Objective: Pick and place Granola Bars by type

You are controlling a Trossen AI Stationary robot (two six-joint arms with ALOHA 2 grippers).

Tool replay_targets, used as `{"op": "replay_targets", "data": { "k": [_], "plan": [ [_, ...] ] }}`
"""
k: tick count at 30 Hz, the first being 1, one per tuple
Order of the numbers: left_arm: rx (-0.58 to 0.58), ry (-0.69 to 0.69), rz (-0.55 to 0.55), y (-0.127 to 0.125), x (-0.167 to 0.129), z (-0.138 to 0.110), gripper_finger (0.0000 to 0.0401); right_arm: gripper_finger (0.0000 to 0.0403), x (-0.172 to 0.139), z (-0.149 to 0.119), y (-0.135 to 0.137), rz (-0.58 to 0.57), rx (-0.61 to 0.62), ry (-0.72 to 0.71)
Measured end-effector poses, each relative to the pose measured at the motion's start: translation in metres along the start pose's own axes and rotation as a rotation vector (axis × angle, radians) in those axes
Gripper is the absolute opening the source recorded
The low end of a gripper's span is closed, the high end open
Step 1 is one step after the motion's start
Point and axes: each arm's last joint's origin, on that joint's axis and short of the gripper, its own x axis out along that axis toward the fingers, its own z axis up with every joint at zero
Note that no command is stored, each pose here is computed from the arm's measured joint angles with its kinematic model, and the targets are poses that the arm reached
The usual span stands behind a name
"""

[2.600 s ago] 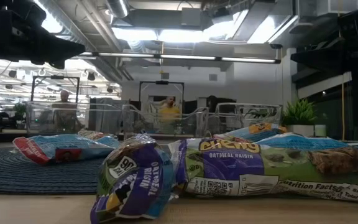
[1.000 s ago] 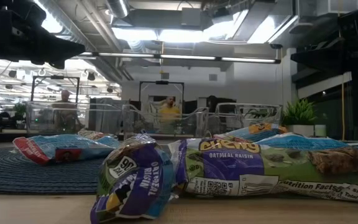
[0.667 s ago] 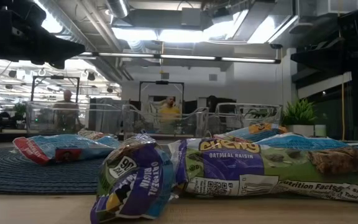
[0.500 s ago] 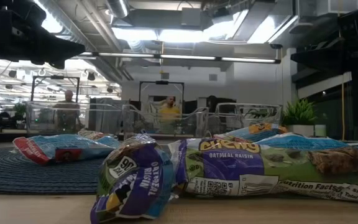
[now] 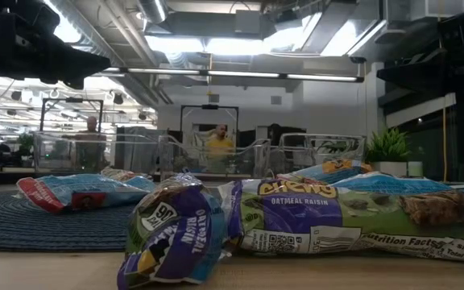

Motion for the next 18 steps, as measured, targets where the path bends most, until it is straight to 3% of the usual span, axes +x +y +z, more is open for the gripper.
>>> {"op": "replay_targets", "data": {
  "k": [18],
  "plan": [
    [0.0,0.0,0.0,0.0,0.0,-0.0001,0.0009,0.0046,0.0,0.0,0.0,-0.001,0.0,0.0]
  ]
}}
